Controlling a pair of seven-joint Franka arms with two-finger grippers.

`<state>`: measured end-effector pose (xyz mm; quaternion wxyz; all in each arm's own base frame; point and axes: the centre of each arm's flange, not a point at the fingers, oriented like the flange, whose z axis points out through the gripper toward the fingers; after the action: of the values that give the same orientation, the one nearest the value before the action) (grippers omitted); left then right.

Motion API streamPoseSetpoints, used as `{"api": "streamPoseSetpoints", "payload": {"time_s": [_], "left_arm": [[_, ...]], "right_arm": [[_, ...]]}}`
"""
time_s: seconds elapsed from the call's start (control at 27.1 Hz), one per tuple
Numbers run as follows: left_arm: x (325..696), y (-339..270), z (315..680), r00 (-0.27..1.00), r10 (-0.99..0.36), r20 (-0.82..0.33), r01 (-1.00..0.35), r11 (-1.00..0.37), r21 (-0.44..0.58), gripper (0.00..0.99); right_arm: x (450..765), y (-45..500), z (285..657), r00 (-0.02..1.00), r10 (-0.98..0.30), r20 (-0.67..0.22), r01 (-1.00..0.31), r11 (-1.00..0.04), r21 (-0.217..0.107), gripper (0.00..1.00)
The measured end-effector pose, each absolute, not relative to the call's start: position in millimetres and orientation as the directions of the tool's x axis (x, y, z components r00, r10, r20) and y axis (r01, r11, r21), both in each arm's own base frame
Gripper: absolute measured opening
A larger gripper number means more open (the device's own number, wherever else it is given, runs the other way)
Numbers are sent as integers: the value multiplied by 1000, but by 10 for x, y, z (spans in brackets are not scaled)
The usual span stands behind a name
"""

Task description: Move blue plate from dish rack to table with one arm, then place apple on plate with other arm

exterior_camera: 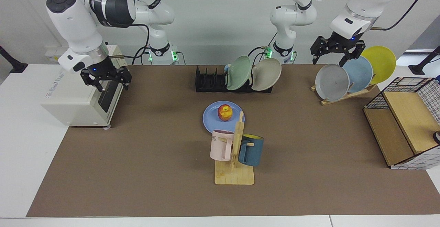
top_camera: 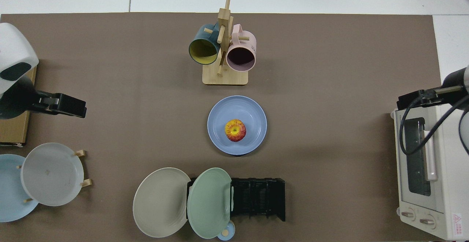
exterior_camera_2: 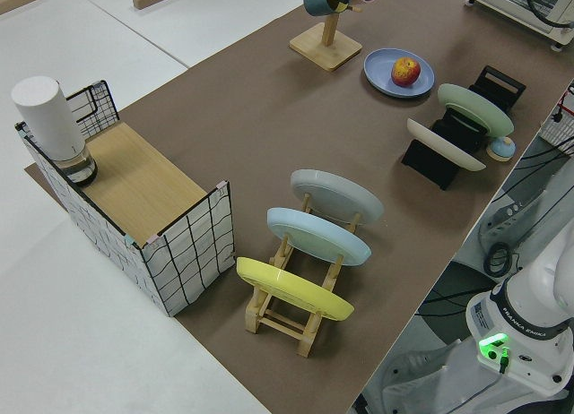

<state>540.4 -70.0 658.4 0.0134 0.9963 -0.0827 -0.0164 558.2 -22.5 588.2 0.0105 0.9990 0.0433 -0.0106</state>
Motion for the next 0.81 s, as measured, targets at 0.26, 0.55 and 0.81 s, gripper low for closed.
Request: {"api": "streamPoseSetpoints", "payload": {"time_s": [0.26,0.55,0.81], "left_arm": [[5396,-694,6599,986,-163,-28,-163,-986,29,991],[5397,-690,6599,986,-162,-28,-161,-986,29,991],[5397,-690,6599,986,-162,-28,-161,-987,29,991]], "right_arm": [[5562,-151,5991,995,99,-13,99,-995,20,1000],[5567,-97,5984,994,109,-14,109,-994,20,1000],[5567,-69,5984,993,114,-14,114,-993,20,1000]]}}
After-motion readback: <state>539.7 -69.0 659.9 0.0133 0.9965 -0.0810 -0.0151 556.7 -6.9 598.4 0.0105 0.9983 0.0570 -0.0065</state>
